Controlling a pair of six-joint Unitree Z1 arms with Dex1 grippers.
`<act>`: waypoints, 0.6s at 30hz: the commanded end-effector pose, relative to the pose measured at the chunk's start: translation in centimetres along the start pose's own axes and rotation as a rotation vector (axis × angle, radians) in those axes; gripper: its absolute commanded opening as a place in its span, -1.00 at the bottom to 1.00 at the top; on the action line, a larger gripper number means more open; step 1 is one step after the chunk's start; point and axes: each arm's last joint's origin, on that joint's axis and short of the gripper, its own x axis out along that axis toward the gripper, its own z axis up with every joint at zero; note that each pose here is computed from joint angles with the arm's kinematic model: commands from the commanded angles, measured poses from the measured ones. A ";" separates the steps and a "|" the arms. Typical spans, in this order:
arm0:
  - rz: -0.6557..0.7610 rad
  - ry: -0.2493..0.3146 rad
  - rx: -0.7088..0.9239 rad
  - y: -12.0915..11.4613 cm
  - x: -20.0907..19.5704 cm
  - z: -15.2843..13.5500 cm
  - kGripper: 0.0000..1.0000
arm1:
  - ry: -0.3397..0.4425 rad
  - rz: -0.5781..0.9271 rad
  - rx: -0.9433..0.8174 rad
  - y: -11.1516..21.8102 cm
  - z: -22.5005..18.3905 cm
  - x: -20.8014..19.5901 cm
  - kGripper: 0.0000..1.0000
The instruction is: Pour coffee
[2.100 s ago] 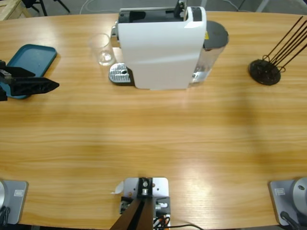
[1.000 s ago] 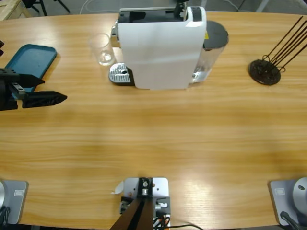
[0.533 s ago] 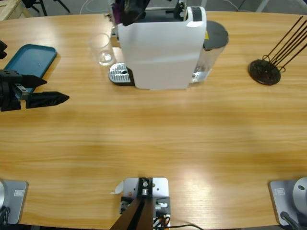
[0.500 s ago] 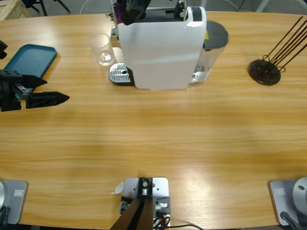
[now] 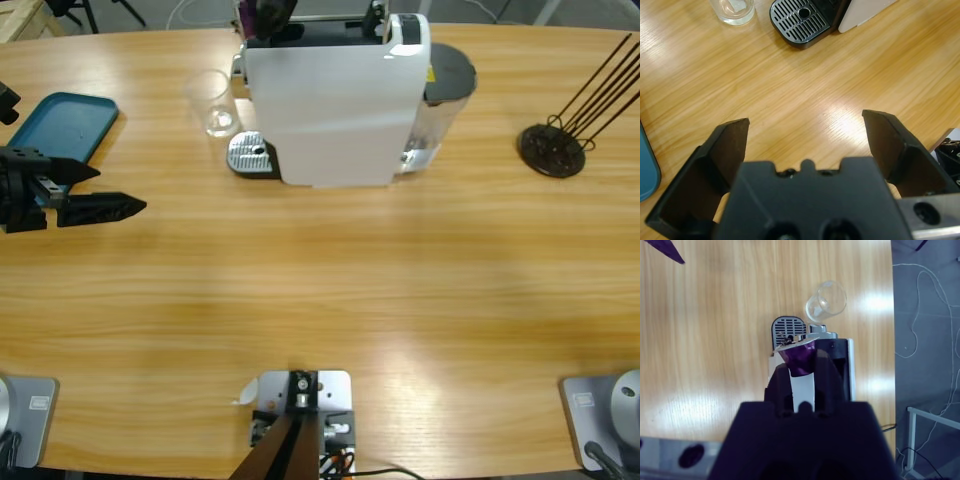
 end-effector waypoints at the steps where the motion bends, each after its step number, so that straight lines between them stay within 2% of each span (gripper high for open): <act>1: -0.006 0.064 0.002 0.1 1.4 -1.0 0.95 | 0.082 0.035 0.018 -1.0 -1.8 3.7 -1.00; 18: -0.003 0.063 0.000 0.1 1.4 -0.9 0.99 | 0.131 -0.002 0.048 -2.6 -3.1 4.9 -1.00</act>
